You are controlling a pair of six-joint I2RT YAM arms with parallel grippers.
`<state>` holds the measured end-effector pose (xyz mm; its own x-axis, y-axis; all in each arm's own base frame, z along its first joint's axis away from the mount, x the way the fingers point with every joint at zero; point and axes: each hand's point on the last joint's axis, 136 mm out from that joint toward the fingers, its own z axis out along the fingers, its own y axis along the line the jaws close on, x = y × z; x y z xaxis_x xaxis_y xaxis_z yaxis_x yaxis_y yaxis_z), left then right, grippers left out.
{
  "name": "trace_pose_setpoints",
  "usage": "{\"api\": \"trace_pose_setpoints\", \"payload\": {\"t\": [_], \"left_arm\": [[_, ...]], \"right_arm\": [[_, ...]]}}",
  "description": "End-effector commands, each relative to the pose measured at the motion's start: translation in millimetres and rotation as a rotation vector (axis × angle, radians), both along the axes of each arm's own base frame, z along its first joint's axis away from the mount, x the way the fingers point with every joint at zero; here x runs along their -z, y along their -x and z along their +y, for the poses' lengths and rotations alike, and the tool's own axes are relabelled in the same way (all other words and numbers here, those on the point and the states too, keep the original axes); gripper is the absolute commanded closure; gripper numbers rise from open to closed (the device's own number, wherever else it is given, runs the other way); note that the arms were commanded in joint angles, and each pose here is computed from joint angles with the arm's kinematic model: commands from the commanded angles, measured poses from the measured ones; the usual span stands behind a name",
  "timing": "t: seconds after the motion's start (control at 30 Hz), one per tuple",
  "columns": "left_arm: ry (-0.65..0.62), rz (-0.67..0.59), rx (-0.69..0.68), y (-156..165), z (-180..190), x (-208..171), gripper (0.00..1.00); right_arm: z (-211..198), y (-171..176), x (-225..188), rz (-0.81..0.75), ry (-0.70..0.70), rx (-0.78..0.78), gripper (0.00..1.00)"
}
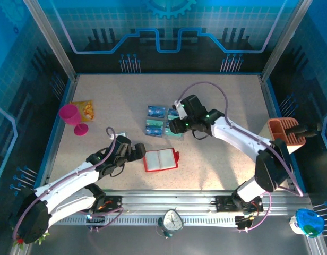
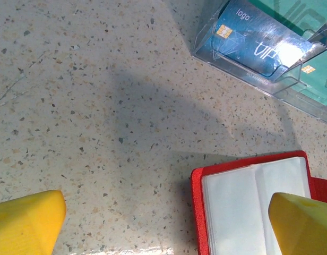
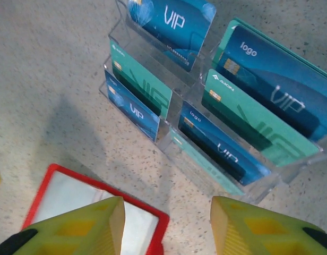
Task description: Put the credit cards into the card holder
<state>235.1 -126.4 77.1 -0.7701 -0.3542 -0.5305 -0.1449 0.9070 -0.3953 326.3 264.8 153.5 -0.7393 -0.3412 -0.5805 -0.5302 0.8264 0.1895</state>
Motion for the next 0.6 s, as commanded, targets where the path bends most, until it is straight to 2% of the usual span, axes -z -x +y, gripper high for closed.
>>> {"api": "trace_pose_setpoints", "payload": {"t": [0.0,0.57], "left_arm": [[0.004,-0.017,0.008,-6,-3,-11,0.01],[-0.020,-0.007,-0.059,-3,11,-9,0.01]], "right_arm": [[7,4,17,0.015,0.140,-0.129,0.53],[88,-30,54,-0.023,0.360,-0.335,0.62]]}}
